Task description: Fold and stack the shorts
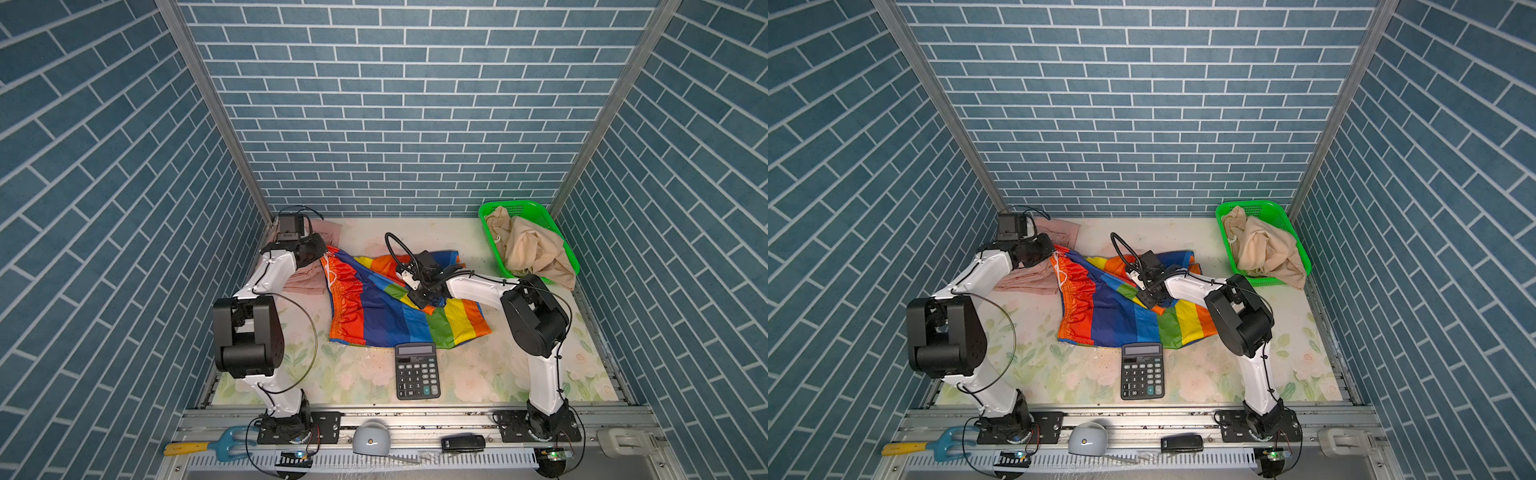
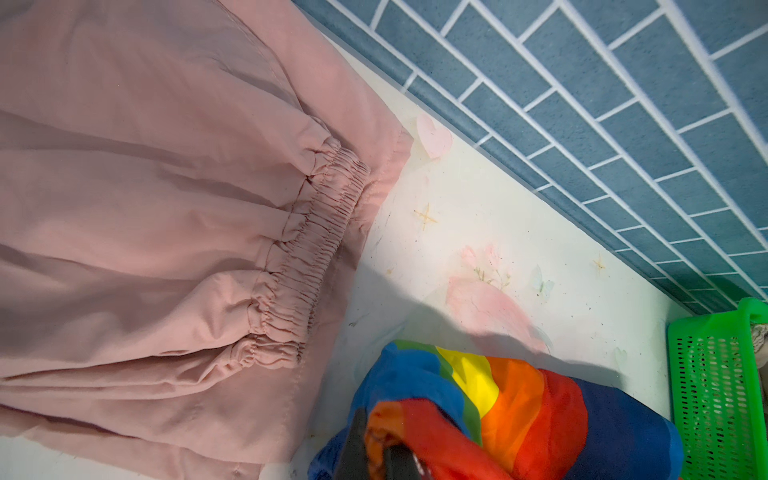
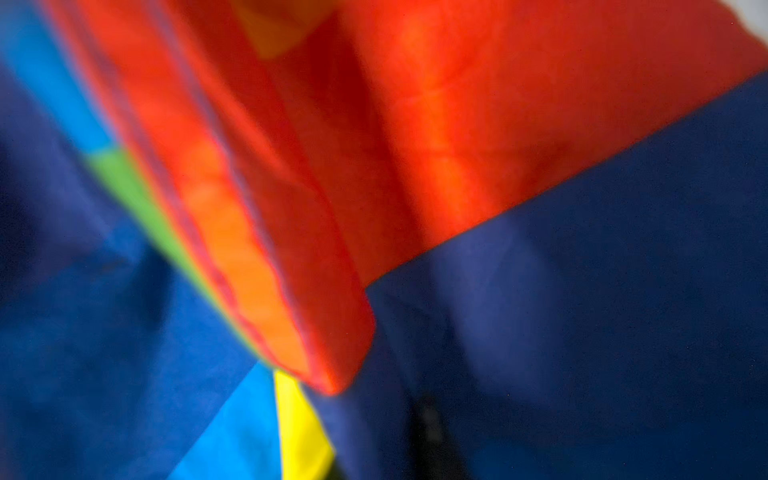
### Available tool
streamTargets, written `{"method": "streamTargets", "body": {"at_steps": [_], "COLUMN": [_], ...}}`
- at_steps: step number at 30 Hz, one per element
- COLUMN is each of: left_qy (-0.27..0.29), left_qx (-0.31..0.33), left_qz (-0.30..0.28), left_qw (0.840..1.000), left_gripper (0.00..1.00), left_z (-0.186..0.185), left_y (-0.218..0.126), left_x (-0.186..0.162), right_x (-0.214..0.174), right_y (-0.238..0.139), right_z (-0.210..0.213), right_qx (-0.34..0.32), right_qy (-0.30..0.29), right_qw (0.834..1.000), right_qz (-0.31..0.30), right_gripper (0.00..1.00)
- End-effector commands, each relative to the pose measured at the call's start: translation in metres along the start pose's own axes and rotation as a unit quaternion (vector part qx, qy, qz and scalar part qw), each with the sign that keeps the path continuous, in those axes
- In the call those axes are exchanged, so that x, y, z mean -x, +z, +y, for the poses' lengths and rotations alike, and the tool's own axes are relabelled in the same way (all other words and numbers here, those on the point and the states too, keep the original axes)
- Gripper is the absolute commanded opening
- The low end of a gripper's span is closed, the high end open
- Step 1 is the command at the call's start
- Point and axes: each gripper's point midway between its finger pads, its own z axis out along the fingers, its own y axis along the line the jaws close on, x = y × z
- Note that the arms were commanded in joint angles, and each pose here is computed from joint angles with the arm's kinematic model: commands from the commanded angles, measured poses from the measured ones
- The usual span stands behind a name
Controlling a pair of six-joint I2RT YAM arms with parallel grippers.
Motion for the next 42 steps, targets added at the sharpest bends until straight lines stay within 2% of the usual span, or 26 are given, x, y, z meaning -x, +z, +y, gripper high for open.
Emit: {"method": "streamTargets", "body": {"at_steps": [1, 3, 16, 22, 27, 37, 42], "left_qy": [-0.002, 0.001, -0.010, -0.007, -0.007, -0.006, -0.006], "left_qx": [-0.007, -0.004, -0.007, -0.007, -0.007, -0.009, -0.009], "left_qz": [-0.016, -0.016, -0.014, -0.016, -0.016, -0.015, -0.016], "left_qw": [1.000, 1.000, 1.000, 1.000, 1.000, 1.000, 1.000], "left_gripper": [0.00, 0.00, 0.00, 0.00, 0.00, 0.00, 0.00], "left_z": [-0.003, -0.002, 0.001, 0.000, 0.000, 0.000, -0.001], "left_y": [-0.001, -0.002, 0.003, 0.001, 0.001, 0.000, -0.001], "left_x": [0.013, 0.013, 0.015, 0.016, 0.016, 0.016, 0.017], "right_x": [0.009, 0.007, -0.045, -0.055, -0.063, -0.063, -0.060], "right_y": [0.003, 0.002, -0.017, -0.023, -0.023, -0.024, -0.025], "right_z": [0.003, -0.001, -0.019, -0.027, -0.024, -0.023, -0.021], "right_qx": [0.001, -0.008, -0.026, -0.037, -0.033, -0.030, -0.025], "right_qy": [-0.006, -0.008, -0.001, 0.014, 0.015, 0.019, 0.021], "right_qw": [1.000, 1.000, 0.999, 0.998, 0.998, 0.998, 0.998], "right_qz": [0.000, 0.004, 0.042, 0.047, 0.053, 0.050, 0.046], "right_gripper": [0.04, 0.00, 0.00, 0.01, 0.09, 0.38, 0.47]}}
